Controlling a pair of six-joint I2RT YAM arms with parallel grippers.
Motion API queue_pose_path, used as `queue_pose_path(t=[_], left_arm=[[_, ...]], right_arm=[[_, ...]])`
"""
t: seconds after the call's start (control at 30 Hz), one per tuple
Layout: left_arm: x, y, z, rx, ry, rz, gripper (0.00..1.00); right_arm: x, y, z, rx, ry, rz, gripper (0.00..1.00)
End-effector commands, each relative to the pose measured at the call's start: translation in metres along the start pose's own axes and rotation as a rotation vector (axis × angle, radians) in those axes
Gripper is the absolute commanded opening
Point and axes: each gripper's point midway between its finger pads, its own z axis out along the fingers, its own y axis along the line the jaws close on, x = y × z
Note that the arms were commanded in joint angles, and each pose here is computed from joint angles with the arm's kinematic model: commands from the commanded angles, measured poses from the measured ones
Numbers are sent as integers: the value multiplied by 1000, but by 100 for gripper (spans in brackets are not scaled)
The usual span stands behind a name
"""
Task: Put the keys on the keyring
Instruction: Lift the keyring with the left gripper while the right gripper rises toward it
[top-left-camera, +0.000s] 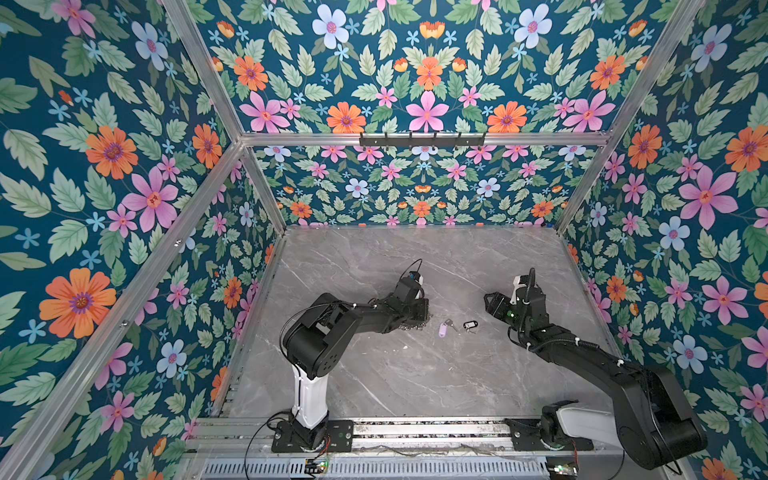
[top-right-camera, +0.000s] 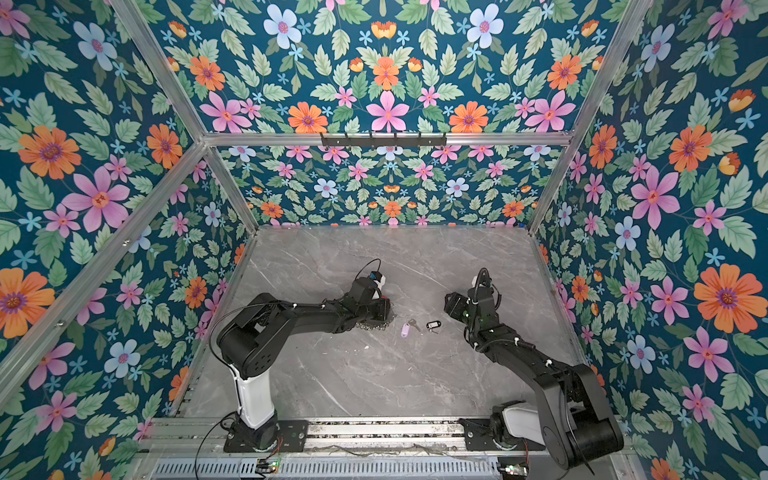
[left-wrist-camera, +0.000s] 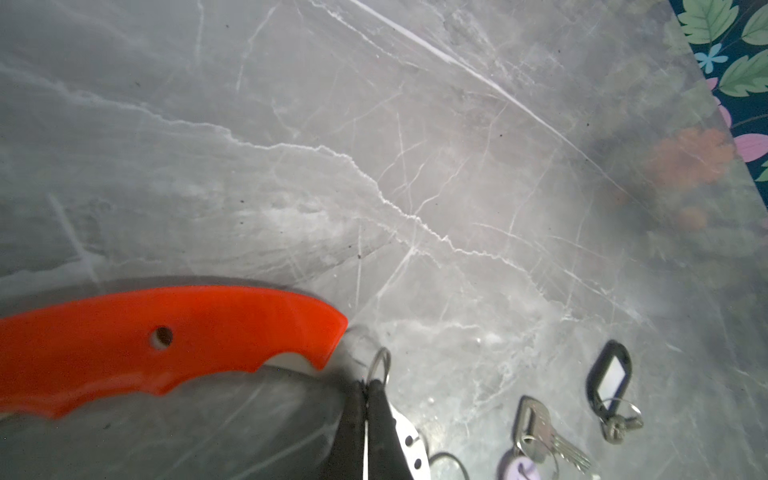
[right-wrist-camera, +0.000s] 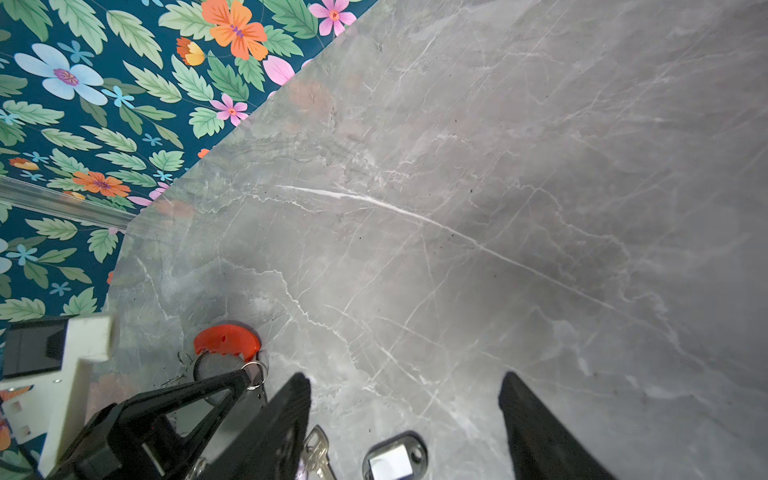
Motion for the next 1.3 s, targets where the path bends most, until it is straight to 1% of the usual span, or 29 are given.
queue_pose_path(t=[0.0,0.13,0.27,0.4,0.5,0.57,0.7,0.77,0.8,0.87,0.93,1.0,1.13,1.2,1.27], left_arm=[[-2,0,-4,-10,-4,30,0],[-10,-12,-15,27,-31,66,0],[-22,-32,-39,119,-103,133,0],[-35,-42,-74,158,-223,213,0],[-50,-49,-105,176,-328,285,0],[-61,-54,-126,184,-397,326,0],[-81,-54,-161,144,-496,322,0],[-88,-58,-176,165,-545,319,0],[-93,-61,-185,180,-583,304,0],[-101,-61,-198,196,-643,248,0],[-112,-60,-206,213,-673,191,0],[-122,-65,-211,257,-676,177,0],[-136,-72,-224,303,-714,188,0],[-141,-72,-230,318,-740,158,0],[-141,-75,-233,356,-747,138,0]], right_arm=[[-5,3,0,-10,-17,5,72],[-6,2,0,0,-22,2,72],[-9,-4,0,35,-41,-2,71],[-11,-40,0,230,-72,26,70],[-16,-50,-8,311,-78,18,75],[-16,-52,-15,335,-63,65,77],[-15,-23,-32,228,30,10,78],[-15,-16,-44,209,52,29,78],[-13,-11,-52,200,85,46,78],[-7,9,-61,126,177,20,79],[-2,26,-67,62,239,31,78],[-5,45,-70,-28,244,40,77],[-27,72,-83,-122,183,57,72],[-39,87,-88,-175,159,69,69],[-48,101,-89,-227,144,95,64]])
